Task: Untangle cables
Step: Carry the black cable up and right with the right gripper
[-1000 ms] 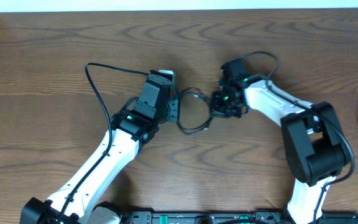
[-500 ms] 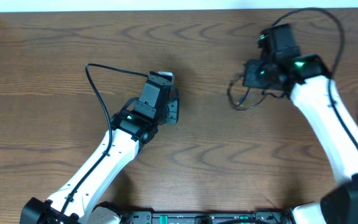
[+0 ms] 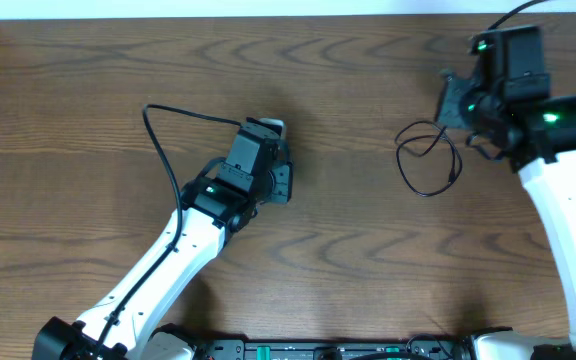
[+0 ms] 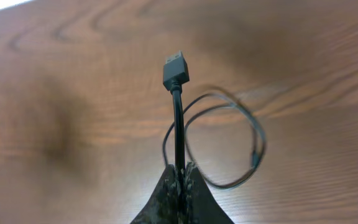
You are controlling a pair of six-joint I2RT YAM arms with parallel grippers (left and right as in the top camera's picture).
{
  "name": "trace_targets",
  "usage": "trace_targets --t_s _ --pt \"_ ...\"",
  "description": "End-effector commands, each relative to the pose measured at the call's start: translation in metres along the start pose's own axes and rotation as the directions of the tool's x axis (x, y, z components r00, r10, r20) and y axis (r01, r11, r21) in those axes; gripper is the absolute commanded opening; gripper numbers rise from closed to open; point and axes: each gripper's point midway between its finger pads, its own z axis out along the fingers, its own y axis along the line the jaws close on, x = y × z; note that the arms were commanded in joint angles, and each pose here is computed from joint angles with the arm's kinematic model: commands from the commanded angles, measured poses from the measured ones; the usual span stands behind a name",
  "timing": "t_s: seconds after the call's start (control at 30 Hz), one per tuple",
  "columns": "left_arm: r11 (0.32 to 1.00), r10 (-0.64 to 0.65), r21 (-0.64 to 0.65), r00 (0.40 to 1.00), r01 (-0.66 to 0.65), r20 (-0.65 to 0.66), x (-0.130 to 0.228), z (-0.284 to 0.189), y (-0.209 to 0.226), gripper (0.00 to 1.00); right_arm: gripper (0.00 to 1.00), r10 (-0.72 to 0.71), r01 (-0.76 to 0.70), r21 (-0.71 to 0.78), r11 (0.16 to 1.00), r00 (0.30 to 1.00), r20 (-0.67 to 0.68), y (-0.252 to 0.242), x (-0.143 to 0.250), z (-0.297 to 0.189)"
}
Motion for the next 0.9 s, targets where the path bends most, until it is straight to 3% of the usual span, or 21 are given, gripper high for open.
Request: trace_targets --t_s 0.0,0.27,0.53,0.67,0.87 --pt "0.999 0.036 0.034 0.999 -0.035 -0.005 0.005 -0.003 -0.014 0.53 0.01 -0.005 -0.003 0.061 0.998 0.99 0.142 -0.018 -0.039 -0.048" --pt "0.998 0.05 0.049 0.999 -0.05 0.008 0.003 -0.003 -0.021 0.53 0.01 0.022 -0.055 0.083 0.995 0.936 0.35 -0.041 -0.098 -0.132" --pt "0.997 0.05 0.05 0.999 -0.05 0.011 0.002 -0.002 -0.022 0.53 0.01 0.039 -0.089 0.085 0.992 0.884 0.467 -0.056 -0.116 -0.198" --pt "0.997 0.049 0.052 0.999 -0.05 0.019 0.0 -0.002 -0.022 0.53 0.01 0.031 -0.048 0.029 0.998 0.903 0.428 -0.044 -0.107 -0.197" --pt "0.998 0.049 0.041 0.999 -0.05 0.021 0.0 -0.001 -0.02 0.53 0.01 -0.061 0.115 -0.197 0.974 0.963 0.261 0.015 -0.09 -0.148"
